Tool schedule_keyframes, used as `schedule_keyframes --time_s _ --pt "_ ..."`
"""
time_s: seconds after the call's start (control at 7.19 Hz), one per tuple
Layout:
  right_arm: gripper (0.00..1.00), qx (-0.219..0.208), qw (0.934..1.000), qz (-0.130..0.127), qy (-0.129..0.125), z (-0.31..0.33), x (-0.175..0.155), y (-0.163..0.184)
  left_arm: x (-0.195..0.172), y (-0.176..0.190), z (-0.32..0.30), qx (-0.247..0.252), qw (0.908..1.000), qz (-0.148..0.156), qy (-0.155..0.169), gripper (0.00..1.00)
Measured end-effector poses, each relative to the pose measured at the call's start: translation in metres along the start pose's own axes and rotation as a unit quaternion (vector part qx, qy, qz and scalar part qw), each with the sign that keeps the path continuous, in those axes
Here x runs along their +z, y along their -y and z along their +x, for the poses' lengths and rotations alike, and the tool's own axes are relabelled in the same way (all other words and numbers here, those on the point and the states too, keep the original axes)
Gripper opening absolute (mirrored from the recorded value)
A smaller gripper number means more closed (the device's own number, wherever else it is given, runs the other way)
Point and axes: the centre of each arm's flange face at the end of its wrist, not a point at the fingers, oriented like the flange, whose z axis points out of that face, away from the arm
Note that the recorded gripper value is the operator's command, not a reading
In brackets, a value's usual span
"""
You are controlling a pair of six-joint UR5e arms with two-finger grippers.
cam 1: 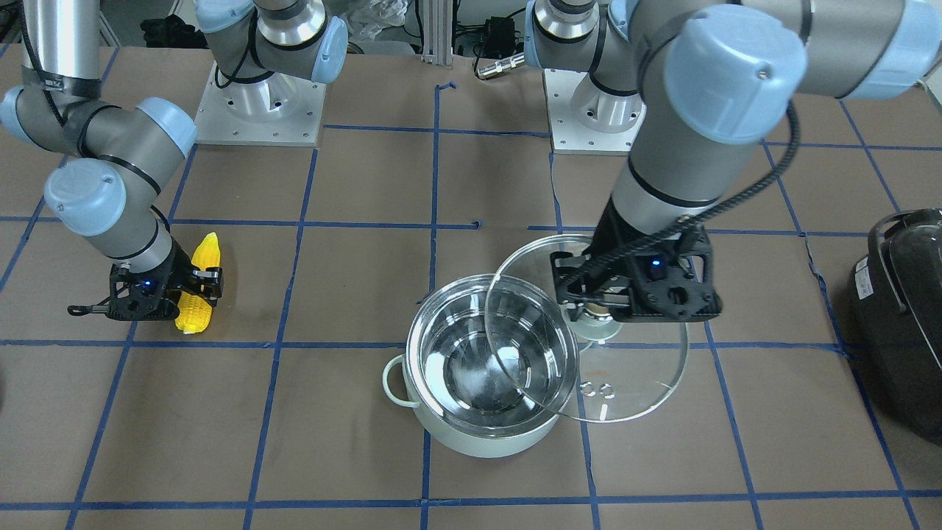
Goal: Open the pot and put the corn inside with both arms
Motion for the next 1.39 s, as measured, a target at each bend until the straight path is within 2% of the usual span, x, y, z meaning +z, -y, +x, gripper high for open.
schedule_keyframes --time_s 0.28,0.56,0.7,0.97,1.25,1.39 --pt "0.0 0.005 0.9999 0.012 -0.006 0.004 -0.016 0.011 0.028 0.01 -0.119 -0.011 0.9997 -0.022 0.003 0.03" --pt "0.0 0.035 0.9991 0.023 -0.007 -0.005 -0.064 0.039 0.088 0.002 -0.203 0.0 0.9998 -0.022 0.005 0.0" --pt "0.0 0.051 0.9981 0.032 -0.008 -0.039 -0.093 0.056 0.12 -0.007 -0.232 0.004 0.9998 -0.02 0.006 0.0" --pt "0.0 0.078 0.9955 0.053 -0.005 -0.148 -0.151 0.088 0.164 -0.021 -0.258 0.009 0.9998 -0.016 0.009 0.0" --pt "0.0 0.08 0.9957 0.046 -0.005 -0.255 -0.202 0.121 0.188 -0.026 -0.279 0.009 0.9998 -0.015 0.008 0.0" --pt "0.0 0.082 0.9955 0.048 -0.004 -0.304 -0.217 0.133 0.197 -0.026 -0.287 0.008 0.9998 -0.015 0.007 0.0"
